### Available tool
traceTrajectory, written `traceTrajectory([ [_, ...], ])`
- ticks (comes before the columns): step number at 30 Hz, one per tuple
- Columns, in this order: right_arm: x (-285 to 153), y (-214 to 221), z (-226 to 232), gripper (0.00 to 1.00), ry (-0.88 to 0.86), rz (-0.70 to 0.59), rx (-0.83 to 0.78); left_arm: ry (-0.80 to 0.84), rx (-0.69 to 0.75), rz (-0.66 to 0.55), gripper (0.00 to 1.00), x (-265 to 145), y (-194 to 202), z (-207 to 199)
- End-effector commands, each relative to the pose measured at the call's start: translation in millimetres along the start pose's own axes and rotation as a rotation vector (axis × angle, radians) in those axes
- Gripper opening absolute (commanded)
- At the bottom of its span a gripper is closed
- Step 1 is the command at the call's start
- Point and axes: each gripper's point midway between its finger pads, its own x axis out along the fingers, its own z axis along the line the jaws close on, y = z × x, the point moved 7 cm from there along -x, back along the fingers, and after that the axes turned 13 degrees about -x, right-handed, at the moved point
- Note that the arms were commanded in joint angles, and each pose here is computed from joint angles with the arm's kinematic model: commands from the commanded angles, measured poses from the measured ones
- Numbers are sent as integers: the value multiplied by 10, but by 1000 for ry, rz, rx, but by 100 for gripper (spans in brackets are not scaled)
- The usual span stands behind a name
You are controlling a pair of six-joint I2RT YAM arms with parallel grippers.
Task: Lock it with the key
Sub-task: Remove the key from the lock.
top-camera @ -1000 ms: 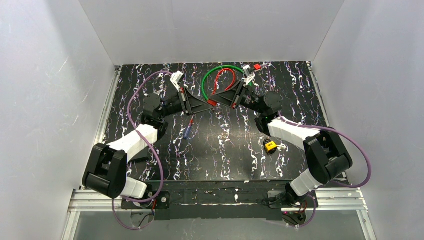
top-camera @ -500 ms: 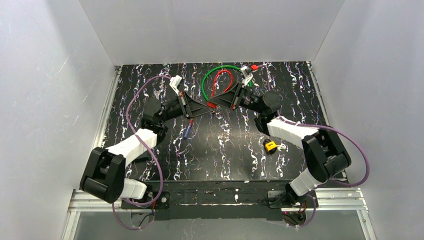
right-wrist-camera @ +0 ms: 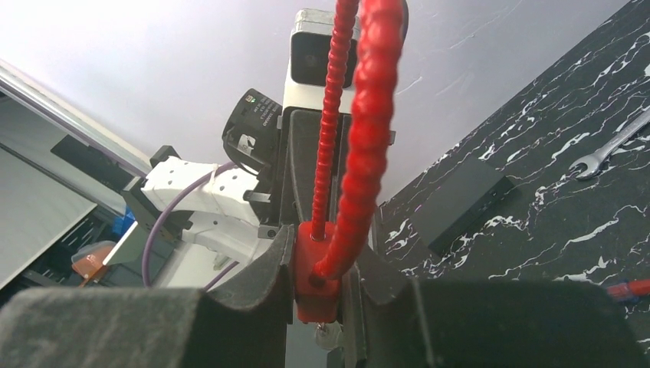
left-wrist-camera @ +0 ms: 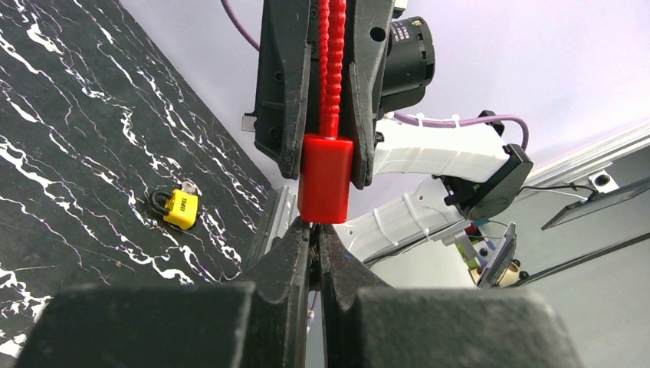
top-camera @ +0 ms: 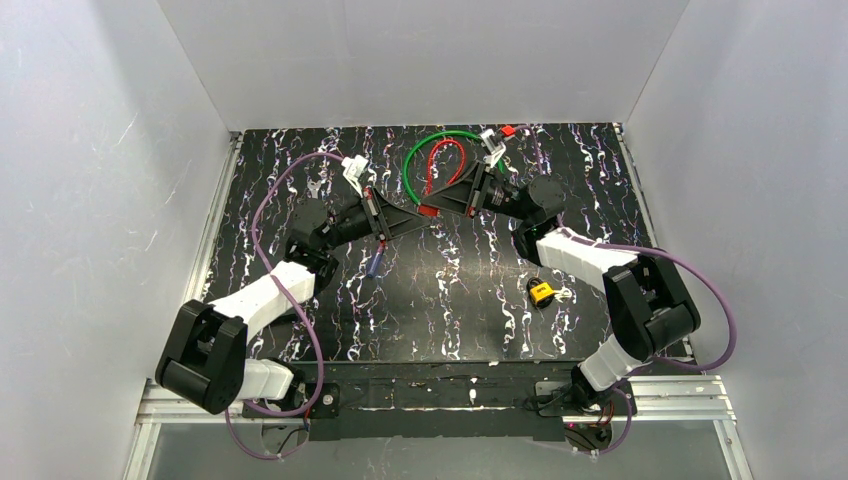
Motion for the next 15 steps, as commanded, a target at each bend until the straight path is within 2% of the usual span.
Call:
traceTrajectory([
  [1,-3,-885,213,1,-12,-362,-187,-28,-75,265,0,-158,471,134],
  [9,-34,-854,147,1,27,-389,-144,-54,-77,263,0,-148,530,207],
  [15,-19,-729,105,1,19,-304,-179,-29,-46,282,0,-79,436,73],
])
